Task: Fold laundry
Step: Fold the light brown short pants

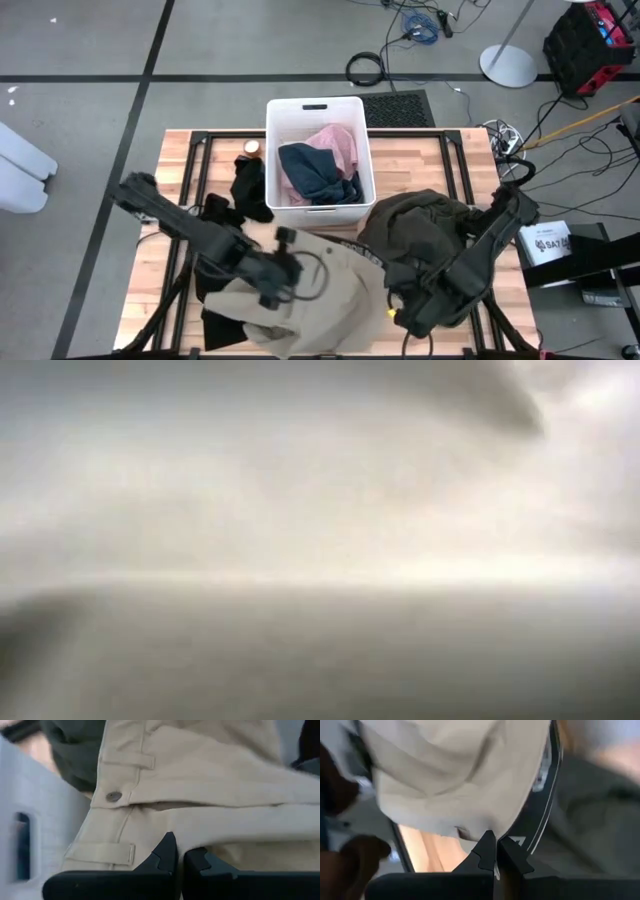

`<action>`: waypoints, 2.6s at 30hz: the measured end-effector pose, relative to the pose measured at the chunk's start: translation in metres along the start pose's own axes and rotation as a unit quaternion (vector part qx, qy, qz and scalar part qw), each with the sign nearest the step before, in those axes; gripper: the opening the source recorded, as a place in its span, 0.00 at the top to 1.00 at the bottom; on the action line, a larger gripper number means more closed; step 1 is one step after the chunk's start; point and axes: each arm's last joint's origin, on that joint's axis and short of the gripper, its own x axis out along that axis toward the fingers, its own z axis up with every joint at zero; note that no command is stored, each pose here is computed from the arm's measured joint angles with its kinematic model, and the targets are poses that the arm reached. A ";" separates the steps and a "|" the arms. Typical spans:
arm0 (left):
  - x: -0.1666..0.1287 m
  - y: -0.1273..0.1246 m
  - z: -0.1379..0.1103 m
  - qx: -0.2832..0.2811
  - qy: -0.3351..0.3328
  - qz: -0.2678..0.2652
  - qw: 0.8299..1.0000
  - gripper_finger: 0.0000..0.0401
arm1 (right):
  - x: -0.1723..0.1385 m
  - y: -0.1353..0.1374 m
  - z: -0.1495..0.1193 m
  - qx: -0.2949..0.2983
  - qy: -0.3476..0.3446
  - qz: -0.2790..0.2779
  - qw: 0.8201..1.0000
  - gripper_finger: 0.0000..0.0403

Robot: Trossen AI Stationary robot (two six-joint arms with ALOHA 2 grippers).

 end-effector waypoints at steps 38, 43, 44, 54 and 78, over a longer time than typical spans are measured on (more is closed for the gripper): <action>0.007 0.051 -0.031 -0.154 0.063 -0.072 0.983 0.49 | 0.078 0.019 -0.058 0.054 0.149 0.013 0.987 1.00; 0.021 0.071 -0.065 -0.315 0.020 -0.117 0.942 0.49 | 0.078 0.020 -0.057 0.041 0.147 0.016 0.988 1.00; 0.027 0.072 -0.072 -0.352 0.019 -0.130 0.927 0.49 | 0.078 0.020 -0.057 0.039 0.147 0.016 0.988 1.00; 0.067 0.069 -0.120 -0.451 0.017 -0.021 0.892 0.49 | 0.078 0.020 -0.057 0.029 0.147 0.018 0.989 1.00; 0.119 0.031 -0.126 -0.384 -0.010 0.046 0.922 0.49 | 0.078 0.022 -0.057 0.029 0.143 0.029 0.989 1.00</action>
